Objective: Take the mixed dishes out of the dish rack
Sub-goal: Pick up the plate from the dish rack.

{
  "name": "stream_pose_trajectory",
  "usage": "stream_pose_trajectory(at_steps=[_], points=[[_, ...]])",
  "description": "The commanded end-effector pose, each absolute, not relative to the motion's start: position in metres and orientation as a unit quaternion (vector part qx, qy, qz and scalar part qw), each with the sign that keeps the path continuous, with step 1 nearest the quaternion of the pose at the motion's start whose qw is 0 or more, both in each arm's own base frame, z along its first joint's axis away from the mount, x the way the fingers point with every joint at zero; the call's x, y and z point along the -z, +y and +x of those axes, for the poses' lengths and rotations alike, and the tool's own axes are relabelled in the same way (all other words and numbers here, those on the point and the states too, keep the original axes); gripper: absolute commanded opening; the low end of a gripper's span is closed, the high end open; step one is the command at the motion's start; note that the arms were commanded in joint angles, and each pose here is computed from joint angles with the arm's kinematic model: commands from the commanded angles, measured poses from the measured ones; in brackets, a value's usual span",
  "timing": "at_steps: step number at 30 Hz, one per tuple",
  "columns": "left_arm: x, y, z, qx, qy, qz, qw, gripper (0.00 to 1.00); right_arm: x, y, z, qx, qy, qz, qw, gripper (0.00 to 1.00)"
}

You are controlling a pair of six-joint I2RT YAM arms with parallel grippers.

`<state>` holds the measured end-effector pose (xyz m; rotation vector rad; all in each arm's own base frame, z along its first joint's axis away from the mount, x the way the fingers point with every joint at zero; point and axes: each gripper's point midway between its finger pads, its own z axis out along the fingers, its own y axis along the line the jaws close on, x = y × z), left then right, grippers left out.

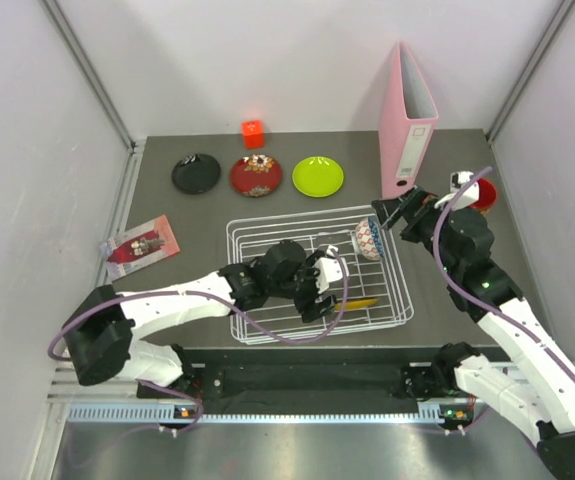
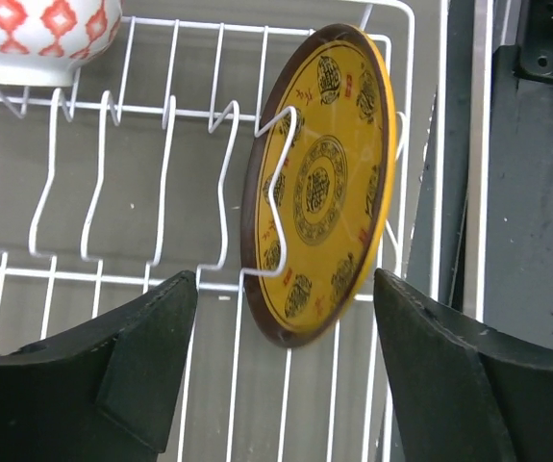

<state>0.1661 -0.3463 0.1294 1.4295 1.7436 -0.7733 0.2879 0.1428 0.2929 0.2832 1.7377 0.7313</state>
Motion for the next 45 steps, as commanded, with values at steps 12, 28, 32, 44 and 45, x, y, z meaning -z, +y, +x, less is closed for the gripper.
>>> stream_pose_trajectory(at_steps=[12, 28, 32, 44, 45], points=[[-0.16, -0.379, 0.154, 0.376, 0.594, 0.587, 0.401, 0.33, -0.301, 0.15, 0.293, -0.327, 0.733, 0.11, 0.587, 1.0], [-0.212, -0.372, 0.144, 0.379, 0.537, 0.618, 0.431, 0.0, -0.312, 0.149, 0.29, -0.331, 0.726, 0.108, 0.593, 1.0], [-0.238, -0.367, 0.149, 0.364, 0.523, 0.614, 0.466, 0.0, -0.319, 0.148, 0.29, -0.333, 0.722, 0.107, 0.597, 1.0], [-0.318, -0.341, 0.189, 0.25, 0.5, 0.573, 0.6, 0.0, -0.349, 0.129, 0.281, -0.312, 0.718, 0.143, 0.605, 1.0], [-0.319, -0.335, 0.199, 0.222, 0.511, 0.563, 0.611, 0.0, -0.351, 0.127, 0.281, -0.308, 0.718, 0.149, 0.606, 1.0]])
